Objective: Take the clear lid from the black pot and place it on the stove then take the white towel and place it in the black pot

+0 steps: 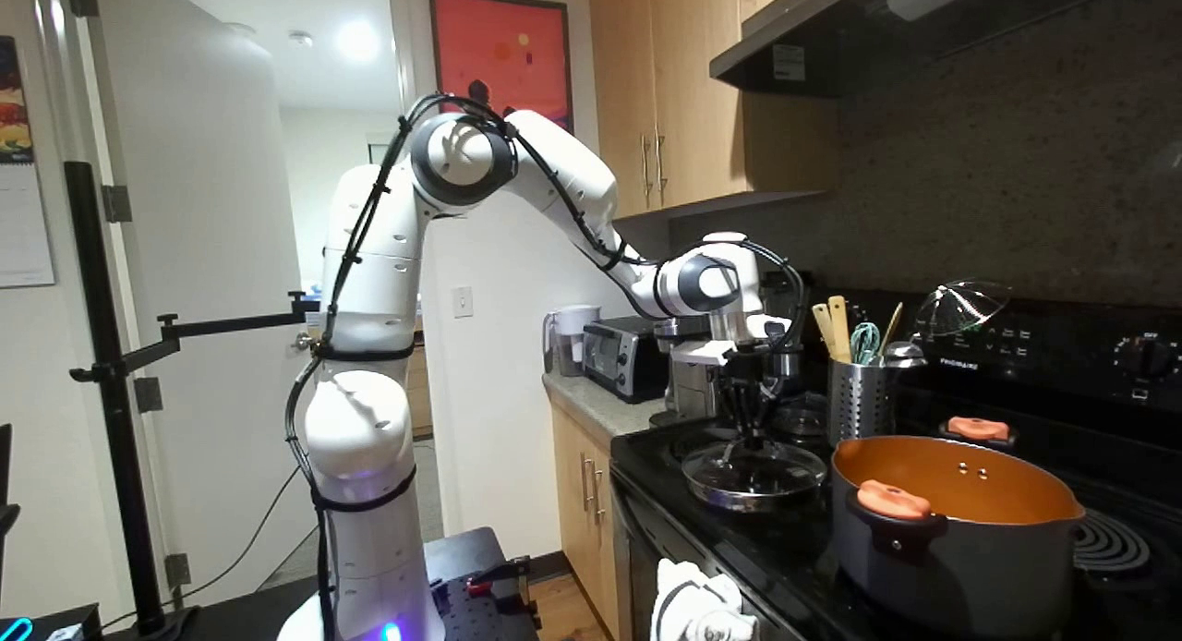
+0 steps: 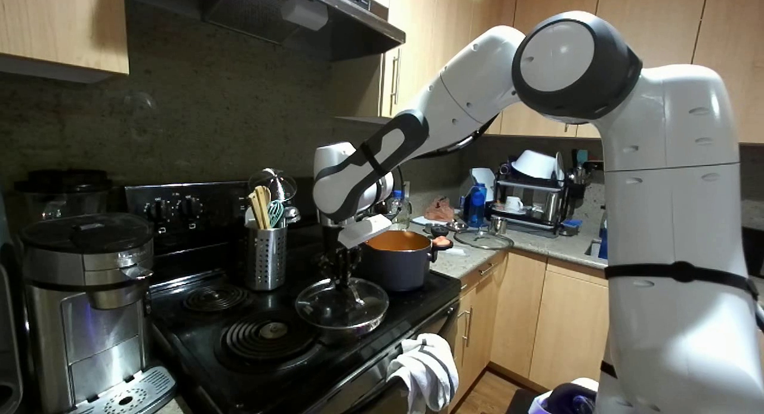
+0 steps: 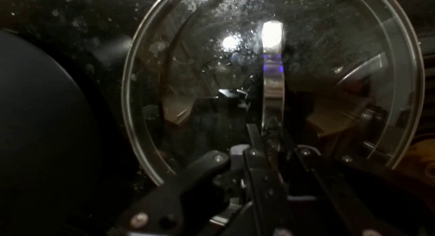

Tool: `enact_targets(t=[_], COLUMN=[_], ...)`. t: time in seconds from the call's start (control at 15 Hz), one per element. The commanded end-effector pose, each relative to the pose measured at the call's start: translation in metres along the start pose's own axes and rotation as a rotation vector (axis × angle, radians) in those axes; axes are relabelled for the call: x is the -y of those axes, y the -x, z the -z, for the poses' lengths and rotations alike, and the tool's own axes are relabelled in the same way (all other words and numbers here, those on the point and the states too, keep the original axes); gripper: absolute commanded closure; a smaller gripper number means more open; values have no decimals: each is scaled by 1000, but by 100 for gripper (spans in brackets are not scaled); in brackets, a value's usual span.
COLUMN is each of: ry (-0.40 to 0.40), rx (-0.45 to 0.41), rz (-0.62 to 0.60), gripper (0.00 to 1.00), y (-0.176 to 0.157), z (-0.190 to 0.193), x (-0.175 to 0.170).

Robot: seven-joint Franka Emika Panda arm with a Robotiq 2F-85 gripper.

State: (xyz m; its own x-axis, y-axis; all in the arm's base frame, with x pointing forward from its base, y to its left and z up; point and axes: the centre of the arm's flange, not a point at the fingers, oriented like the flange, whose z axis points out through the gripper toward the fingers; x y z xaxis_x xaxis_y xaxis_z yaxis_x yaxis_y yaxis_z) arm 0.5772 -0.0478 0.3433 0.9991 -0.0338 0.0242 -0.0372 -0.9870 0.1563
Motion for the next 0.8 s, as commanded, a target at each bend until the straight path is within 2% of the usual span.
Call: enact_targets(t=[0.0,0.73], ry=[0,-50], rx=[-27,-11], rz=[-51,-88], gripper=[96,96], y=[-7,-6], z=[6,-2], x=[-11,-14])
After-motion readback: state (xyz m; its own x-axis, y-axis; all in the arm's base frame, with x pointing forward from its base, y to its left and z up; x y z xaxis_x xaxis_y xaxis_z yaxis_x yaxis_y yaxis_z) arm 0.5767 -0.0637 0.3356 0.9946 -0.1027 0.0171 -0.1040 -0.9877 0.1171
